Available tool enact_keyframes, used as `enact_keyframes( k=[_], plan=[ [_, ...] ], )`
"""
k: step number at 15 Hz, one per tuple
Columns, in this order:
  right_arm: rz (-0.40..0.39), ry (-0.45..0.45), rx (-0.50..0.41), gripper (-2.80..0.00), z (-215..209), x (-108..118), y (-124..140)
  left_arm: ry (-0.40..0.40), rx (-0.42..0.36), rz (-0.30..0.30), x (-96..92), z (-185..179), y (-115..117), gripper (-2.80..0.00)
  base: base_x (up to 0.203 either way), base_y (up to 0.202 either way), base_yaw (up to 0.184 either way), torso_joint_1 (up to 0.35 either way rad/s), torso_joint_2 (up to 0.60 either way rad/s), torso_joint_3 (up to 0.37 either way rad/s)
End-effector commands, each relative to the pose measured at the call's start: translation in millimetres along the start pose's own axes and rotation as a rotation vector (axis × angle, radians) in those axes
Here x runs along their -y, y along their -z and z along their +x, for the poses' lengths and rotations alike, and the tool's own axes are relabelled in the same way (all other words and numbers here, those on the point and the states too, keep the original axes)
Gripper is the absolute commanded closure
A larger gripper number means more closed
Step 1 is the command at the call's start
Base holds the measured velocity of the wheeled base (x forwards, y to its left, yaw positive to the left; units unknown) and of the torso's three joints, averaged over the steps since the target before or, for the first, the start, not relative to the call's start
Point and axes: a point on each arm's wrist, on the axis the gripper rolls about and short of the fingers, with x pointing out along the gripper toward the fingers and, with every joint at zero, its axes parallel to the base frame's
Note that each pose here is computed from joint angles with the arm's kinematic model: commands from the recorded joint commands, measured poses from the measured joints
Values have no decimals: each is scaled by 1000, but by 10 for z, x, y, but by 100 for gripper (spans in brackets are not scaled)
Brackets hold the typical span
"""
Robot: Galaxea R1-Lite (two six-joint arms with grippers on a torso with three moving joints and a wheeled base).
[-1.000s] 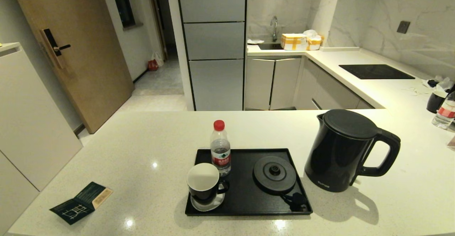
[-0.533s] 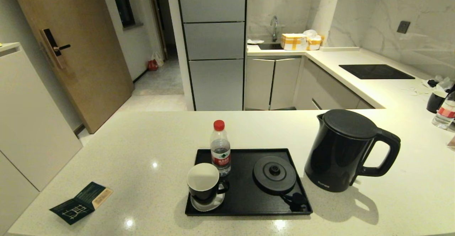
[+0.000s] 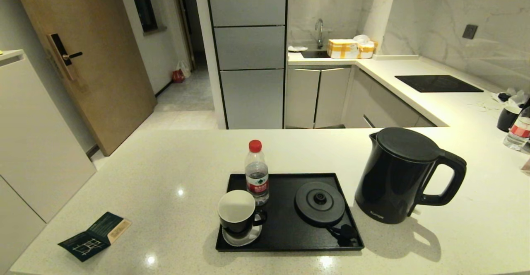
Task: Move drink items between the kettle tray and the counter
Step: Pick up the tea cup
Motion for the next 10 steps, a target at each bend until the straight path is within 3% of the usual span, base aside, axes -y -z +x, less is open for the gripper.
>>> enact_keyframes(
  k=[1, 3, 6, 8, 10],
  plan=[
    [0, 0, -2, 0, 1, 0, 5, 105, -245, -21, -35, 321, -334, 0, 0, 0, 0, 0, 0, 0],
    [0, -1, -2, 0, 1, 0, 5, 261, -433, -25, -22, 633, -387, 0, 0, 0, 0, 0, 0, 0],
    [0, -1, -3, 0, 2, 0, 4, 430, -664, 27, 19, 1172, -155, 0, 0, 0, 0, 0, 0, 0],
    [0, 0, -2, 0, 1, 0, 5, 525, -723, 54, 51, 1469, 35, 0, 0, 0, 0, 0, 0, 0],
    [0, -1, -3, 0, 2, 0, 4, 612, -699, 83, 81, 1662, 163, 0, 0, 0, 0, 0, 0, 0]
  ],
)
